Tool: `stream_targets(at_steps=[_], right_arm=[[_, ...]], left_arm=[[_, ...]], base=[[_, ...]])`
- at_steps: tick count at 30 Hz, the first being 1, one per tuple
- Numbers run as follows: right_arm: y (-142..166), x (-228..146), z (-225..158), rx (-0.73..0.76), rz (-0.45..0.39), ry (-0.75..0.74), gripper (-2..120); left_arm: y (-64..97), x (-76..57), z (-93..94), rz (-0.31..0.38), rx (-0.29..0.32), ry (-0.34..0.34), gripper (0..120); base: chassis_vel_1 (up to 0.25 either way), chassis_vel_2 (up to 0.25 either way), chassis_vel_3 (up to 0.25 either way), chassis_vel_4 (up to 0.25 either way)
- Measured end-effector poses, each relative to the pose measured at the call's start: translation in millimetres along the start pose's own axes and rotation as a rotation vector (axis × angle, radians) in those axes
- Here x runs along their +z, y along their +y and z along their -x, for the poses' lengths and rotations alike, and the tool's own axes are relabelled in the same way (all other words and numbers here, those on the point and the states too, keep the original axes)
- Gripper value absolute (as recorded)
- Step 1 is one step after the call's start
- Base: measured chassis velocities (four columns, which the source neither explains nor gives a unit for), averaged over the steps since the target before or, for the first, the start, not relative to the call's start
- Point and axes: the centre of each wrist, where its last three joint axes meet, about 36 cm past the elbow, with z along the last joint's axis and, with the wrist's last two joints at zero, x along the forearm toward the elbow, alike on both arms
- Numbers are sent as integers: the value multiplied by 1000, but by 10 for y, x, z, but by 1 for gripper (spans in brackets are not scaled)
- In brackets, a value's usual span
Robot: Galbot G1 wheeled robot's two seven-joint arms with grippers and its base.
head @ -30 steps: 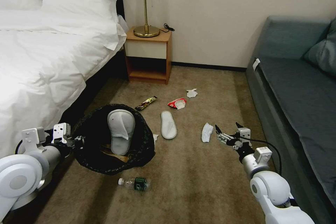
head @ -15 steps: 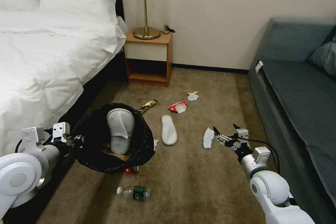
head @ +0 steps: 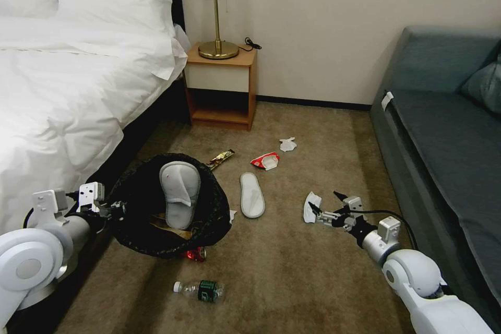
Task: Pick up the trash bin, then pick up the garbage on the floor and place it into the trash bin.
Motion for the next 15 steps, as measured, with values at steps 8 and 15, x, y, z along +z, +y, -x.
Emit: stream_targets(at_steps=[8,15], right_arm=[[-27,81,31,-40,-8,21,100],[-183,174,41,-137,-22,44,100]], left_arm=[[4,-2,3,0,5,-2,0],[2,6,10,2,10,-3,0]], base=[[14,17,17,21],[70,68,64,71]])
